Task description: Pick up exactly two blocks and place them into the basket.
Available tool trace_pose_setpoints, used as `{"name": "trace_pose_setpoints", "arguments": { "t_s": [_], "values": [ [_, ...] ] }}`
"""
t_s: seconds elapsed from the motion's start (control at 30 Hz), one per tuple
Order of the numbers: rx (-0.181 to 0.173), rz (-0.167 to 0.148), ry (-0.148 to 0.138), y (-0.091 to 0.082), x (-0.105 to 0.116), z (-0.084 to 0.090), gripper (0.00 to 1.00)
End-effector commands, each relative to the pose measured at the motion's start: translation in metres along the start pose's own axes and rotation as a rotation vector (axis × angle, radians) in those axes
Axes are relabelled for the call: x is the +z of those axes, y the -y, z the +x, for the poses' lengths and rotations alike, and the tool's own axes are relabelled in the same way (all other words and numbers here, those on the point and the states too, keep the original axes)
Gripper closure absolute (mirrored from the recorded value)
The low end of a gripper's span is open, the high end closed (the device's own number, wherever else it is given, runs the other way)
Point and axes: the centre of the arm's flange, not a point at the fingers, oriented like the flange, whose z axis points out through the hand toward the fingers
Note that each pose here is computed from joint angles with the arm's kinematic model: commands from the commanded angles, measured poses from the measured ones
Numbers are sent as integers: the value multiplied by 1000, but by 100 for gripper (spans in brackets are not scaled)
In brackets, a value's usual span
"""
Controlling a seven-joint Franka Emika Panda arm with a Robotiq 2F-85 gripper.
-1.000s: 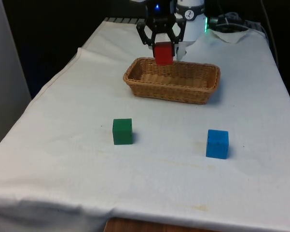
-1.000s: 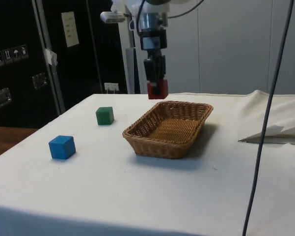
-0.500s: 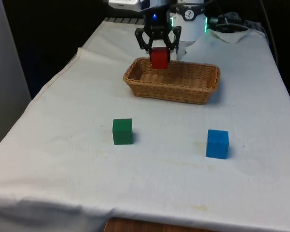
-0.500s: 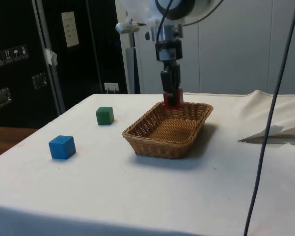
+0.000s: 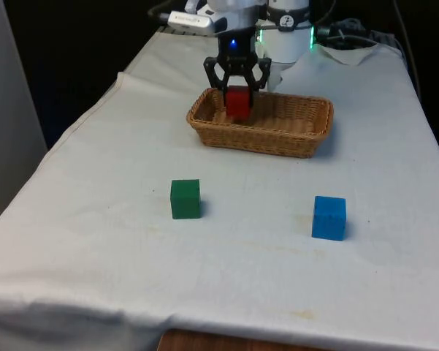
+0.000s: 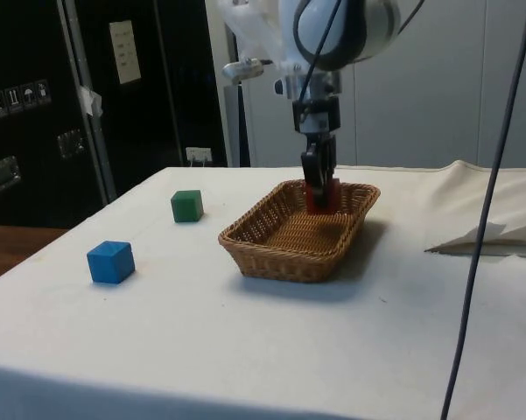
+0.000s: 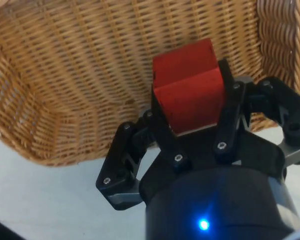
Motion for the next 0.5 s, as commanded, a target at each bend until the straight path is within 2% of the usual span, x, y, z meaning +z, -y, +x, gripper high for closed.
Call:
{"name": "trace_pose_setpoints", "arguments": {
  "t_s": [0.0, 0.13, 0.2, 0.23, 0.47],
  "values": [
    [10, 3, -11, 1, 2, 2, 98],
    [21, 2, -13, 0, 7, 4, 98],
    [21, -5, -4, -1, 10, 5, 98],
    [20, 2, -10, -1, 8, 4, 98],
    [20, -3, -9, -1, 9, 5, 98]
  ]
}}
